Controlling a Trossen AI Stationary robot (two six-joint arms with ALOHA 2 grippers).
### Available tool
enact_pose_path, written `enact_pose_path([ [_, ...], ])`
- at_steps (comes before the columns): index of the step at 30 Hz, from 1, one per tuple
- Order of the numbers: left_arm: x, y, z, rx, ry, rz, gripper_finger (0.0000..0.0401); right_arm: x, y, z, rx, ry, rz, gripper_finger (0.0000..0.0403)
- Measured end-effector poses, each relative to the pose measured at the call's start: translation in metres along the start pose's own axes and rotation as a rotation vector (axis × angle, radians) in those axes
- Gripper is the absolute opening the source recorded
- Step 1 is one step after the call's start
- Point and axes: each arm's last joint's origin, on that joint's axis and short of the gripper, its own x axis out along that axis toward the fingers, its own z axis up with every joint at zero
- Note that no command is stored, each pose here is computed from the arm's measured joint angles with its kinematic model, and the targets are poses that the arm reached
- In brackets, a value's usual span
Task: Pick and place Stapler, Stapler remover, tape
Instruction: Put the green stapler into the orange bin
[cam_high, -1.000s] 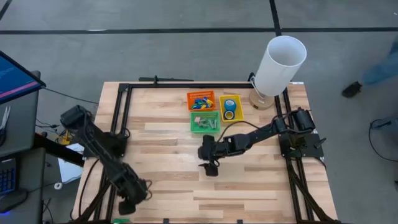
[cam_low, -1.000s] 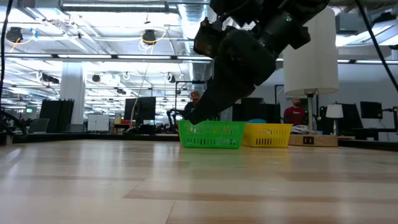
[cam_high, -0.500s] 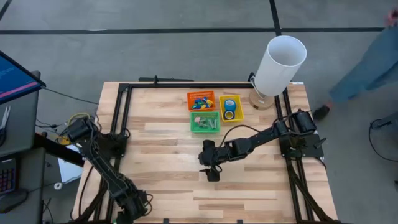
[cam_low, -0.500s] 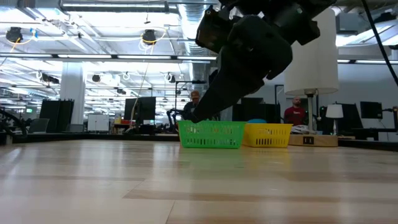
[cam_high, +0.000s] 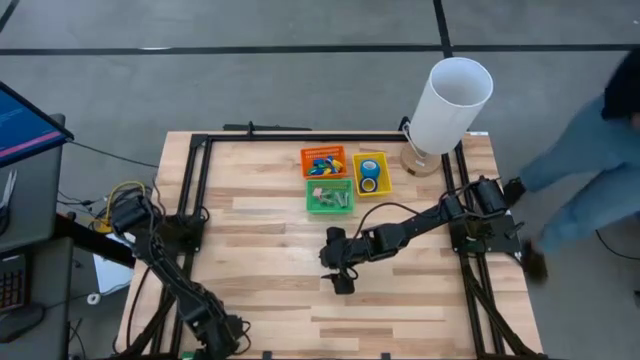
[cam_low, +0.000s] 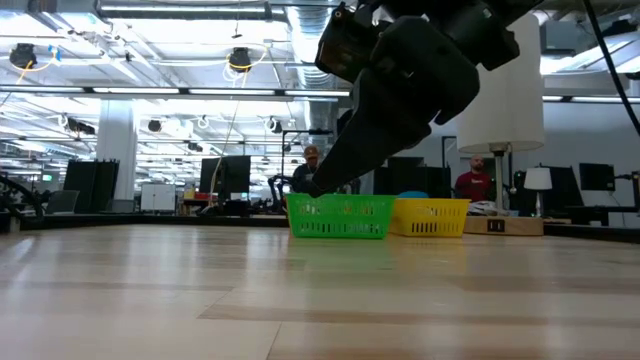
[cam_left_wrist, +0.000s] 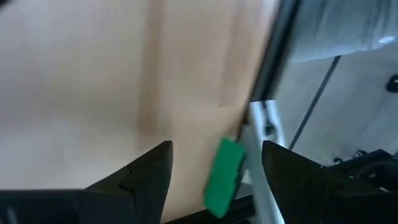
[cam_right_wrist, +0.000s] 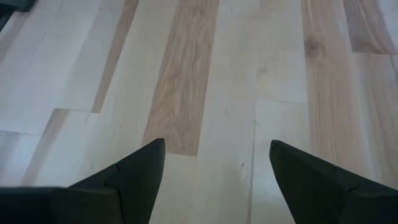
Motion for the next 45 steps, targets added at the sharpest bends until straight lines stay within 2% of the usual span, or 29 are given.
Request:
enact_pose_path([
  [9,0.004,-0.003,0.0,0.007,-0.027,-0.006,0.0237,0.0,0.0,0.0,0.0,0.0,0.0,0.0281],
  [17,0.014,-0.003,0.001,0.007,0.041,-0.019,0.0236,0.0,0.0,0.0,0.0,0.001,0.0,0.0281],
  [45,0.012,0.005,0.008,-0.021,0.069,-0.01,0.0236,0.0,0.0,0.0,-0.008,0.001,0.0,0.0281],
])
